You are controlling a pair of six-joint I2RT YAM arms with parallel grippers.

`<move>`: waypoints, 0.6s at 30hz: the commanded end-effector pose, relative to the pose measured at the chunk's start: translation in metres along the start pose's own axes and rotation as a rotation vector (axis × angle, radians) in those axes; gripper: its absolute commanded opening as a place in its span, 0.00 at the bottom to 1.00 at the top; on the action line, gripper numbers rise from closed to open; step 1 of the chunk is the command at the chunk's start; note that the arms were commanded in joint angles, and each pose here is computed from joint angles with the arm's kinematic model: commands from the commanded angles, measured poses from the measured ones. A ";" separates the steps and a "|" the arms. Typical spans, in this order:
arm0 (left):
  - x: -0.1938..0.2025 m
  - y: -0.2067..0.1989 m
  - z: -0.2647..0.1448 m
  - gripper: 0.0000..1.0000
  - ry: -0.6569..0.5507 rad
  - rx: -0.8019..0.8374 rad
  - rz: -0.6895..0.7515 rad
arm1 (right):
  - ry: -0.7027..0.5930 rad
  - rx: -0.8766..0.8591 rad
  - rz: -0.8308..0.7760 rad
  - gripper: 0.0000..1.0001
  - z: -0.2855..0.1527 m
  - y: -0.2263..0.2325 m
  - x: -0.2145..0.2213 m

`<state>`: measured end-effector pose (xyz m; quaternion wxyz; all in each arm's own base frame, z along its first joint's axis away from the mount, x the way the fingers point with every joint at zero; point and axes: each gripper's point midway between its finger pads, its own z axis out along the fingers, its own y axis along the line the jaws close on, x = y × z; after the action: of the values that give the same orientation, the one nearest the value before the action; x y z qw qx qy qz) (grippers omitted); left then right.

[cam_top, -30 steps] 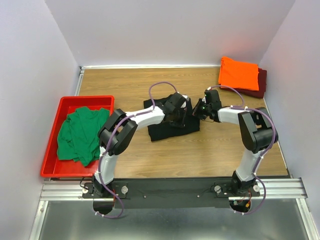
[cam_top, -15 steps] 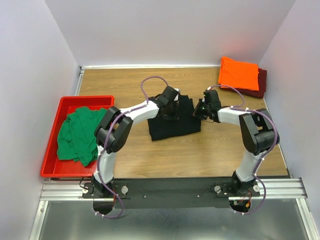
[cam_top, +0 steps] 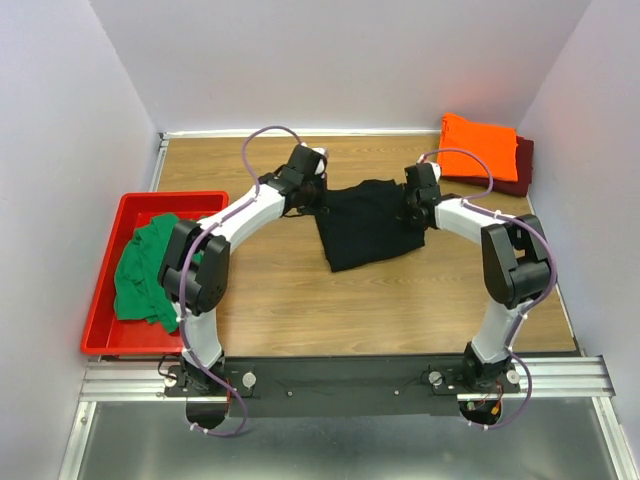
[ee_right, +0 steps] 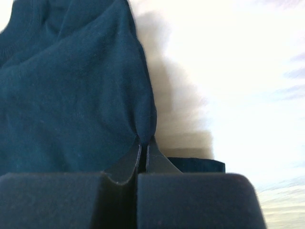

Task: Fold and stack the t-shirts
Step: Neatly place the folded tshirt to the corner

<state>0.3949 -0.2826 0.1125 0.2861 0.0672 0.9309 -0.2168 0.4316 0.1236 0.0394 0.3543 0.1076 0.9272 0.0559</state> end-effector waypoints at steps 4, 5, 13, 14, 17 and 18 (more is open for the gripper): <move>-0.019 0.025 -0.036 0.00 -0.057 -0.055 0.046 | -0.124 0.256 -0.173 0.00 0.008 -0.036 -0.051; -0.018 0.029 -0.037 0.00 -0.053 -0.061 0.046 | -0.151 0.295 -0.187 0.00 0.008 -0.038 -0.062; -0.014 0.047 -0.034 0.00 -0.041 -0.073 0.035 | -0.242 0.463 -0.308 0.00 0.012 -0.049 -0.113; -0.014 0.048 -0.033 0.00 -0.042 -0.071 0.034 | -0.252 0.485 -0.313 0.01 0.012 -0.051 -0.119; -0.016 0.050 -0.031 0.00 -0.043 -0.066 0.032 | -0.283 0.509 -0.332 0.00 0.014 -0.046 -0.138; -0.014 0.052 -0.029 0.00 -0.036 -0.070 0.030 | -0.289 0.514 -0.337 0.01 0.015 -0.045 -0.142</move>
<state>0.4037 -0.2283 0.1265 0.3101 0.0603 0.9308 -0.1841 0.5230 0.0626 0.0914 0.4365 0.0466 0.8781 -0.1902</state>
